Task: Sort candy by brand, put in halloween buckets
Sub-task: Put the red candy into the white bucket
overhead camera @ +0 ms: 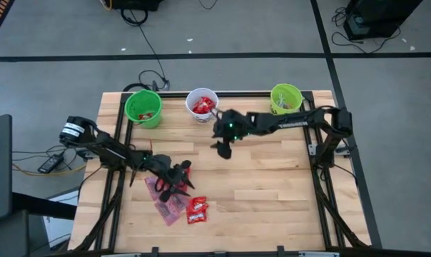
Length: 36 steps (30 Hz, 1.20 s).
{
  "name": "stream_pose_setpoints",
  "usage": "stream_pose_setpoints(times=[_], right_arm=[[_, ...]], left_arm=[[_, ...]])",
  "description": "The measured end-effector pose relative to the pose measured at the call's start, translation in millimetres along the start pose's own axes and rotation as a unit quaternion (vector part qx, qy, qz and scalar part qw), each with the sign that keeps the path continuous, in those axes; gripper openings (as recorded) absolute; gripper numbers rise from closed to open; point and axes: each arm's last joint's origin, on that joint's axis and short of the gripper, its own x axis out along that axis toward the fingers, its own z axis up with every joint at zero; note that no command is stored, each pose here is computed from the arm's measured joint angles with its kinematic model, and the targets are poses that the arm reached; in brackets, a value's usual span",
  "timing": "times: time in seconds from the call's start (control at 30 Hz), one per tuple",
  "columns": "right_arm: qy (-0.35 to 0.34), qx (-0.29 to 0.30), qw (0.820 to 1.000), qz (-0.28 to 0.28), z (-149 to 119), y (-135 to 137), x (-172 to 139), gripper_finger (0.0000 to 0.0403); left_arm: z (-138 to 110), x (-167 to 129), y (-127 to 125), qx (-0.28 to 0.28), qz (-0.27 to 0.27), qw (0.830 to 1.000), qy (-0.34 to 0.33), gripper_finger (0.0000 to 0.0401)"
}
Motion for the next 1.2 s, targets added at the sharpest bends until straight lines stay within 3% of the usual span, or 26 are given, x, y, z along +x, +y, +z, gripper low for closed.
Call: stream_pose_setpoints(times=[0.23, 0.57, 0.8, 1.03, 1.13, 1.2], right_arm=[[0.066, -0.016, 0.996, -0.056, -22.5, 46.7, 6.2, 0.0241], [0.061, -0.047, 0.996, -0.044, -35.7, 98.5, 7.8, 0.0241], [0.068, -0.069, 0.995, -0.030, -43.1, 117.2, 6.7, 0.0241], [0.080, -0.082, 0.993, -0.022, -49.0, 127.1, 5.5, 0.0241], [0.083, -0.087, 0.993, -0.022, -51.1, 130.5, 5.0, 0.0241], [0.085, -0.091, 0.992, -0.031, -52.8, 131.9, 4.5, 0.0239]], left_arm=[[-4.9, 9.1, -12.0, -0.019, -0.022, 1.000, 0.001, 0.0167], [-21.4, 29.2, -28.6, -0.077, 0.014, 0.997, -0.006, 0.0167], [-26.4, 55.6, -34.5, -0.088, 0.026, 0.996, -0.010, 0.0167], [-32.5, 74.1, -29.5, -0.117, 0.081, 0.990, -0.003, 0.0165], [-33.9, 73.9, -27.7, -0.130, 0.109, 0.986, -0.002, 0.0144], [-32.6, 73.0, -27.5, -0.140, 0.113, 0.984, -0.005, 0.0110]])
